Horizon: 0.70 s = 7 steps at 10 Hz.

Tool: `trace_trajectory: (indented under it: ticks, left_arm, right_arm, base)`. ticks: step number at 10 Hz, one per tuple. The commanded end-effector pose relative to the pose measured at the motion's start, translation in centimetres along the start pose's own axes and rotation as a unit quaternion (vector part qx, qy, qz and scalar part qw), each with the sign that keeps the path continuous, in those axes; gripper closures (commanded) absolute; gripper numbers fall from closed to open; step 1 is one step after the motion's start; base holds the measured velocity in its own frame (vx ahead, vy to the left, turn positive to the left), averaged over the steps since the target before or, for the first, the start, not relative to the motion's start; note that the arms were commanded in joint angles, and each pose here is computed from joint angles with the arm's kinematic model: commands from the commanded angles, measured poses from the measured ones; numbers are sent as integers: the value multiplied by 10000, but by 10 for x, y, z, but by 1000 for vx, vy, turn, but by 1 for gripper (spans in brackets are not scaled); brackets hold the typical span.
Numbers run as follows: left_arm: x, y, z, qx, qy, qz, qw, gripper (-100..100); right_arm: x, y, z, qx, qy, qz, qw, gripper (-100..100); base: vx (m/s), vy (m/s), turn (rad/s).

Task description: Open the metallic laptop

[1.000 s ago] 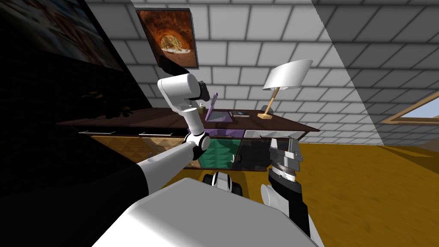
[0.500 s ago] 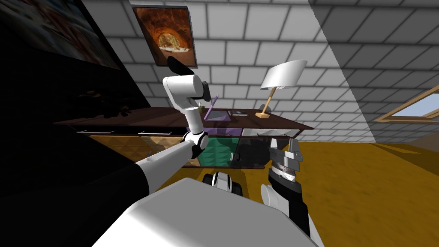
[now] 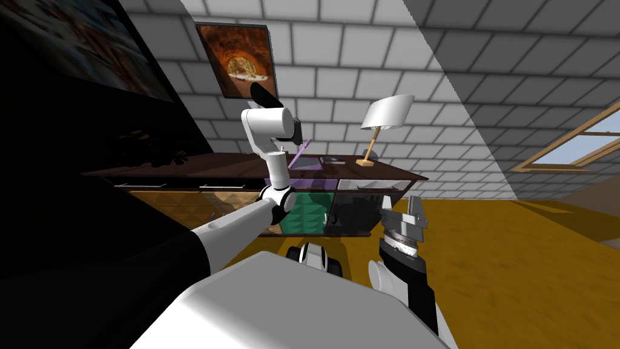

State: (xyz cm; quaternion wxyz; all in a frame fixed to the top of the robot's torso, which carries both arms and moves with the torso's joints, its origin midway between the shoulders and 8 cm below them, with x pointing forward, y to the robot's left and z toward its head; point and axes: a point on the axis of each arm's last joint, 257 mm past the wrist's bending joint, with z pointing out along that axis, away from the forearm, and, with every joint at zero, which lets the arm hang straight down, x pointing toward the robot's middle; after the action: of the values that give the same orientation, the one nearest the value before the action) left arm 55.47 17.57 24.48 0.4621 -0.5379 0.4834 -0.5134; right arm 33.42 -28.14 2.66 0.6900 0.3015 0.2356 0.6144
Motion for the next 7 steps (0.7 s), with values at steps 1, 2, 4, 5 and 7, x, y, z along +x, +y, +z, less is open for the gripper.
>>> trace_trajectory:
  ticks: [1, 2, 4, 5, 7]
  left_arm:
    - [0, 0, 0, -3, -1, 2, 10000, 100]
    - [5, 5, 6, -55, -22, 310, 9995, 100]
    - [11, 12, 14, -127, -50, 722, 9973, 100]
    - [14, 17, 19, -164, -63, 928, 9955, 100]
    - [9, 22, 24, -176, -87, 743, 9970, -100]
  right_arm:
    - [0, 0, 0, -1, 0, 0, 10000, 0]
    - [0, 0, 0, -1, 0, 0, 10000, 0]
    - [0, 0, 0, -1, 0, 1, 10000, 0]
    - [0, 0, 0, -2, 0, 2, 10000, 0]
    - [0, 0, 0, -1, 0, 1, 10000, 0]
  base:
    - [7, -1, 2]
    - [-7, -28, -3]
    - [-44, -77, -3]
    - [-68, -81, -5]
    - [-23, -46, 5]
